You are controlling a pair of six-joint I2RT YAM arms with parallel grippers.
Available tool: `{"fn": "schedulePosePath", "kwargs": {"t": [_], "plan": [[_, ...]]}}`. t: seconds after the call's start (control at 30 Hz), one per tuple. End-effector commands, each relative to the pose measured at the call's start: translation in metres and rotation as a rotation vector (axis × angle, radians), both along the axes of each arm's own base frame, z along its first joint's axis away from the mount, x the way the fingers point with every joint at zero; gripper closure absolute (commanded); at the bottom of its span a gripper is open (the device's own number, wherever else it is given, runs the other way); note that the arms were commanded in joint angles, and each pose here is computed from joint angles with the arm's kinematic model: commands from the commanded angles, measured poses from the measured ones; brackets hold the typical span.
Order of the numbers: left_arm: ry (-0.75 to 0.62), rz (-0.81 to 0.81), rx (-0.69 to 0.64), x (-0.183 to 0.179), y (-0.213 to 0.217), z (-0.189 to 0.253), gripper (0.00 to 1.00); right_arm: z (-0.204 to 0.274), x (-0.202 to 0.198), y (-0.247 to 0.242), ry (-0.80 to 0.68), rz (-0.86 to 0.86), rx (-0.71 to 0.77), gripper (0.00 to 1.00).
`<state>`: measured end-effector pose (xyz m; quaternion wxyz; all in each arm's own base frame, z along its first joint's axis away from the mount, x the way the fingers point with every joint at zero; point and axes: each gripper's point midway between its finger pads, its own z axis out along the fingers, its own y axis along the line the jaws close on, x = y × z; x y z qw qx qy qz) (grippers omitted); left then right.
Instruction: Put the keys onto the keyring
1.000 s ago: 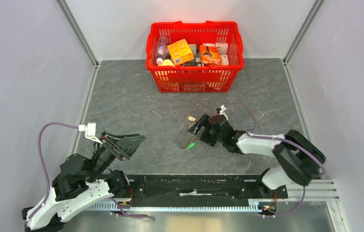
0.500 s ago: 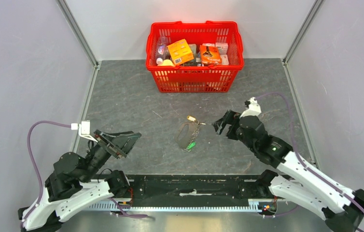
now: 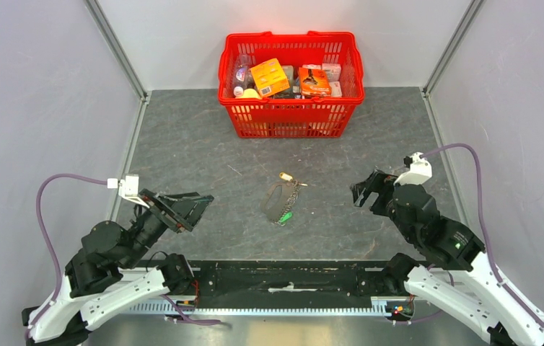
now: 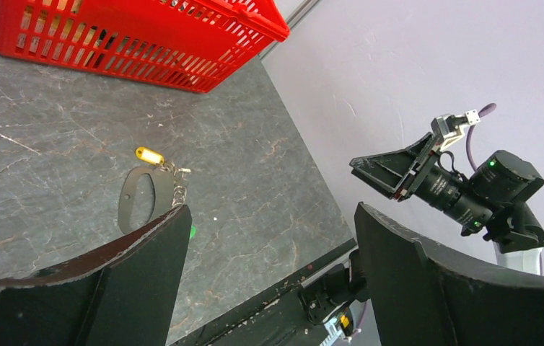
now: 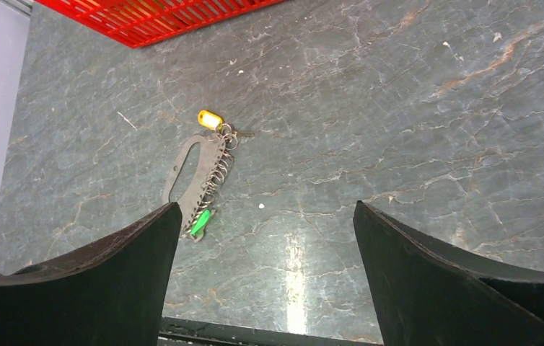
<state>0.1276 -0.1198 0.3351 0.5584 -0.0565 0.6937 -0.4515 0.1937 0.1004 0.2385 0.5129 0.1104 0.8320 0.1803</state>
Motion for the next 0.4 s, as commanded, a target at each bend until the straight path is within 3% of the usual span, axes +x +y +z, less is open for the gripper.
{"fn": "schedulePosePath", "kwargs": {"t": [0.0, 0.37], "plan": [[-0.026, 0.015, 0.015, 0.0026, 0.0021, 0.0061, 0.1, 0.0083, -0.0009, -0.011, 0.003, -0.028, -0.047, 0.03], [-0.026, 0.015, 0.006, 0.0016, 0.0035, 0.0043, 0.09, 0.0088, -0.0039, -0.012, 0.01, -0.027, -0.04, 0.03]]}}
